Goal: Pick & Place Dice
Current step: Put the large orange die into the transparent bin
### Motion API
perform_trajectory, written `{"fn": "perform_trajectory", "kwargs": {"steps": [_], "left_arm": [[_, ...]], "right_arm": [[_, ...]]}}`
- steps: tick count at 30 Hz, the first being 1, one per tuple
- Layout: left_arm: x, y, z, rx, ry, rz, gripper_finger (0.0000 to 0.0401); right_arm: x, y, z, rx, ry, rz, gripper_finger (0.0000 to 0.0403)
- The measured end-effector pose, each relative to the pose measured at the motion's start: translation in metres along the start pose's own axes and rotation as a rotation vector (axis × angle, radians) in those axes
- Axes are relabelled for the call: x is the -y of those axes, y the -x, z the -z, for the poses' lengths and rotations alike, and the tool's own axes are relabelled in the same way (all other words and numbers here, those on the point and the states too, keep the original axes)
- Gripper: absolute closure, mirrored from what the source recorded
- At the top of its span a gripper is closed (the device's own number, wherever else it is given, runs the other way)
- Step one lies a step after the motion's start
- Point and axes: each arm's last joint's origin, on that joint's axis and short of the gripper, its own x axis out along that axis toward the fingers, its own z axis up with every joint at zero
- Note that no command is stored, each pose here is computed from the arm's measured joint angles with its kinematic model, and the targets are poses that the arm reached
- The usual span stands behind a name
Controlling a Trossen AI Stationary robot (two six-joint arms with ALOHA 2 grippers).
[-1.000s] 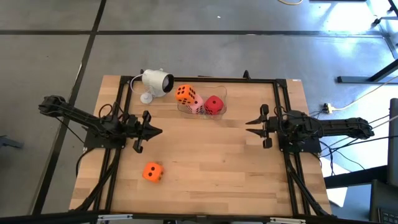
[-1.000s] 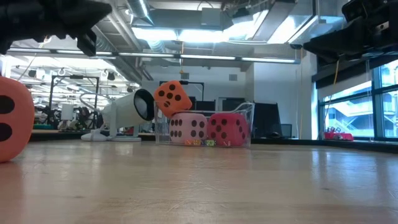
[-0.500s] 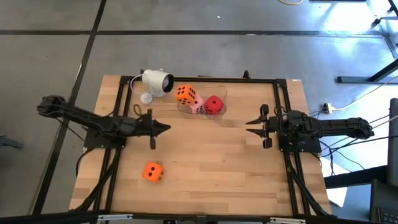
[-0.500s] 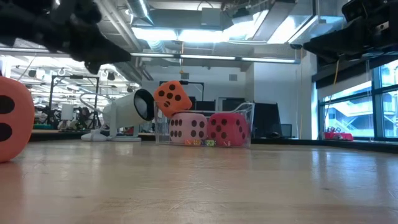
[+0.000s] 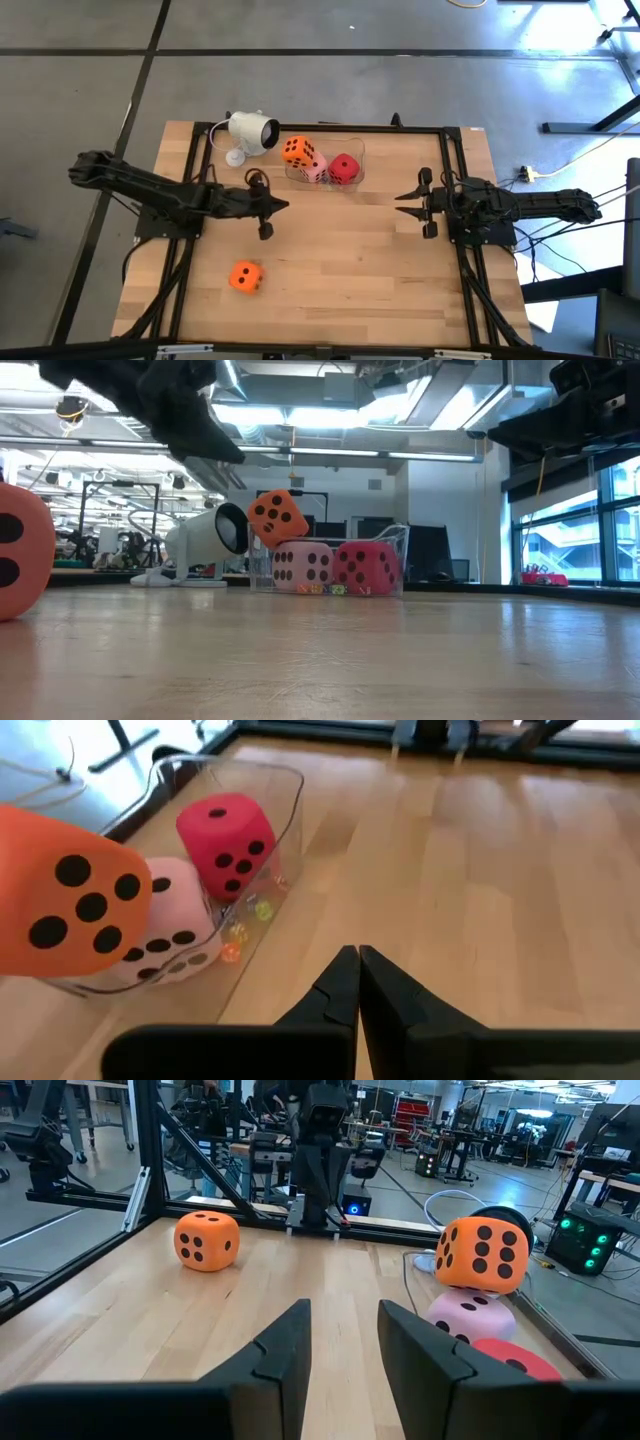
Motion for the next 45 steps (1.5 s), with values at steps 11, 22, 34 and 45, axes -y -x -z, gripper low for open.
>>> {"fn": "perform_trajectory", "kwargs": {"steps": [11,22,34,45], "left_arm": [[0.004,0.007,-0.017,-0.17,-0.114,0.081,0.0397],[0.008,0.008,-0.016,-0.221,-0.044,0.211,0.0398],[0.028,0.017,-0.058,-0.605,-0.079,0.629,0.0395],[0.039,-0.007,-0.044,-0.815,-0.042,0.639,0.0333]], "right_arm": [[0.0,0.0,0.0,0.0,0.0,0.0,0.0284],[0.0,0.0,0.0,0.0,0.0,0.0,0.0284],[0.0,0.0,0.0,0.0,0.0,0.0,0.0284],[0.0,0.0,0.0,0.0,0.0,0.0,0.0284]]}}
